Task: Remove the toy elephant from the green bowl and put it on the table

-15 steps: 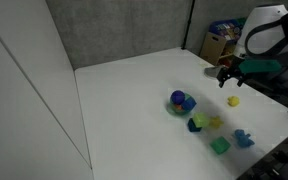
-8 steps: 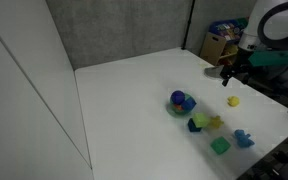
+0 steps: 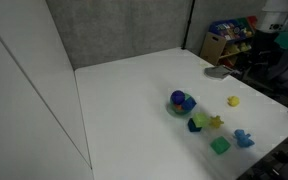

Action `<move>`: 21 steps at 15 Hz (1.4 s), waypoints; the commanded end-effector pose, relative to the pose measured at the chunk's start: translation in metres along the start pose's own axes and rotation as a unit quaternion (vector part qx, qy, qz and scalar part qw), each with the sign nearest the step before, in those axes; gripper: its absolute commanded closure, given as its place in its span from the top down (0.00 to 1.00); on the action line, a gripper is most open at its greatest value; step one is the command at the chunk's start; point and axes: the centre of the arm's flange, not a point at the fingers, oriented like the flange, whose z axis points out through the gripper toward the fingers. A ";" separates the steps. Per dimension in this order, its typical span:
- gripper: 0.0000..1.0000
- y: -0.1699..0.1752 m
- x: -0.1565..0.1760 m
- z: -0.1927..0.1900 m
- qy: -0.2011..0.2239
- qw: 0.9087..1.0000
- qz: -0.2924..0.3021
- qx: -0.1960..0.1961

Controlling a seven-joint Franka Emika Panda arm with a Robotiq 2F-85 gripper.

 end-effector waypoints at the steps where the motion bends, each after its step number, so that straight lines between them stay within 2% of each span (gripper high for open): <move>1: 1.00 0.013 -0.027 -0.035 0.015 0.998 -0.058 -0.009; 5: 1.00 0.020 -0.040 -0.049 0.053 0.990 -0.131 0.001; 10: 1.00 0.029 -0.052 -0.065 0.067 0.983 -0.173 0.009; 14: 1.00 0.037 -0.059 -0.073 0.077 0.979 -0.186 0.021; 21: 1.00 0.045 -0.068 -0.077 0.078 0.984 -0.154 0.052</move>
